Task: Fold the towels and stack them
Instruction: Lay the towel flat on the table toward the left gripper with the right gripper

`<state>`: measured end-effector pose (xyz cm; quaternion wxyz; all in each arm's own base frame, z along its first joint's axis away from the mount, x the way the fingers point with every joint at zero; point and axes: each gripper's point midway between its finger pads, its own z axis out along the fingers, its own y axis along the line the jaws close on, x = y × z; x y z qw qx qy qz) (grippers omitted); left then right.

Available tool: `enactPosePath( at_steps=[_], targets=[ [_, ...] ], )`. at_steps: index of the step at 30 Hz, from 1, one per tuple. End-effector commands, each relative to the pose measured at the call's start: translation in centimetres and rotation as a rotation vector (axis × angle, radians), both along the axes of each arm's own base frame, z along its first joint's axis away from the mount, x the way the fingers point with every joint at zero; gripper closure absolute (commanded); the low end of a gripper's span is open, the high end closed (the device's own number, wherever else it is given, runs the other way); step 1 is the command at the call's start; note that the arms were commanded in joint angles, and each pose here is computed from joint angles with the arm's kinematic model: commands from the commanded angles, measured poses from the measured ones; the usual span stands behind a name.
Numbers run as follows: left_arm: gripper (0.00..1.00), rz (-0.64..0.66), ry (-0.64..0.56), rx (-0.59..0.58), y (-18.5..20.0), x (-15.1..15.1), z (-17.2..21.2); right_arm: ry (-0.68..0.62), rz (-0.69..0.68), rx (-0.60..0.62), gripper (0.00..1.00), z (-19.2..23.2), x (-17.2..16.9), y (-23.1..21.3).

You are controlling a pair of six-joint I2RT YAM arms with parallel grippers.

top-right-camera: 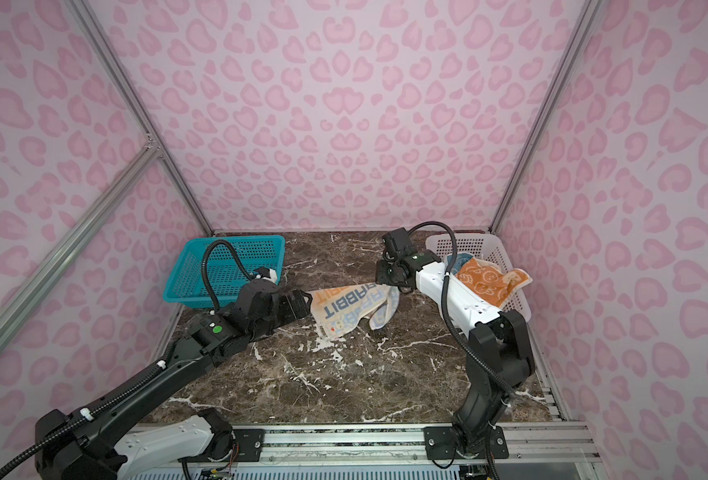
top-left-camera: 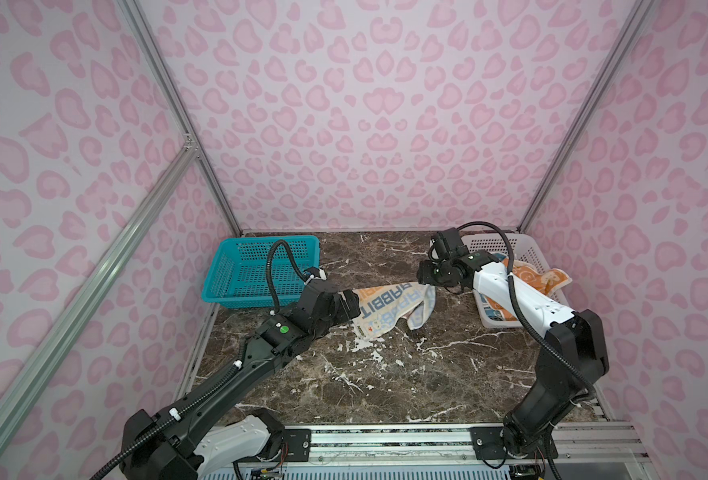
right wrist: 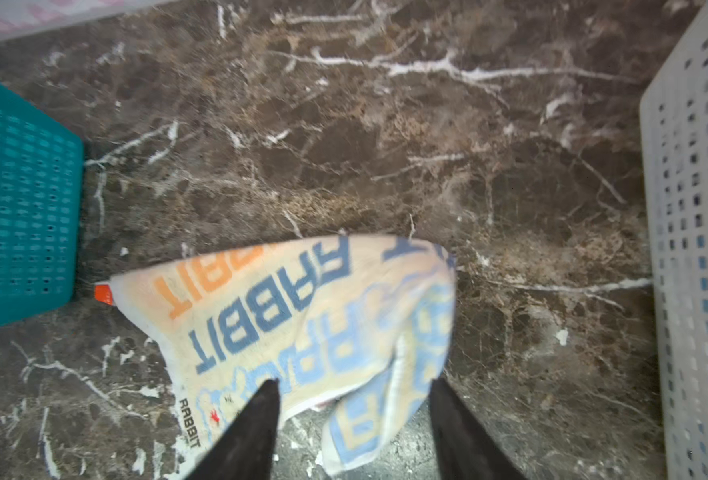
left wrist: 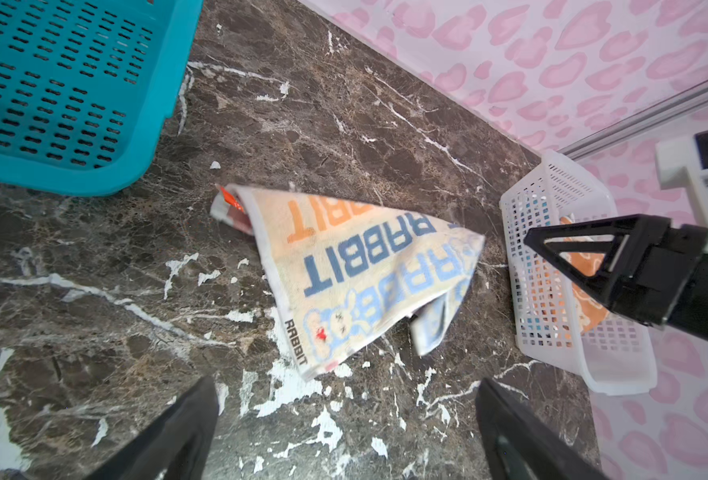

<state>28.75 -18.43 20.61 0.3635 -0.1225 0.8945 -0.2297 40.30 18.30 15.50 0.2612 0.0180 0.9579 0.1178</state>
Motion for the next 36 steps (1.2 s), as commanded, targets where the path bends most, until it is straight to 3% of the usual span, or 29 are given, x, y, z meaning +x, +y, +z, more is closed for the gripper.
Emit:
enactPosePath(
  at_steps=[1,4,9,19,31,36],
  targets=[
    [0.03,0.004,0.03,0.002,-0.2,0.1,-1.2,-0.006,0.042,0.027,0.25,-0.3,-0.4,0.8],
    [0.03,-0.003,0.06,0.0,-0.7,0.2,-2.3,0.026,0.068,0.028,0.19,-1.2,-2.2,1.4],
    [0.03,0.005,0.078,0.024,-0.6,0.4,-3.4,0.071,0.13,0.079,0.18,-3.9,-6.0,4.5],
    [0.03,0.015,0.088,0.017,0.2,-0.3,-3.8,0.18,0.192,0.199,0.18,-9.1,-7.0,10.3],
    [0.03,0.008,0.109,0.047,0.9,-1.3,-5.1,0.269,0.104,0.016,0.18,-14.4,-2.8,2.3],
    [0.03,-0.007,0.118,0.049,0.5,-1.1,-5.2,0.232,0.074,-0.073,0.17,-12.6,0.3,-0.5]
  ],
)
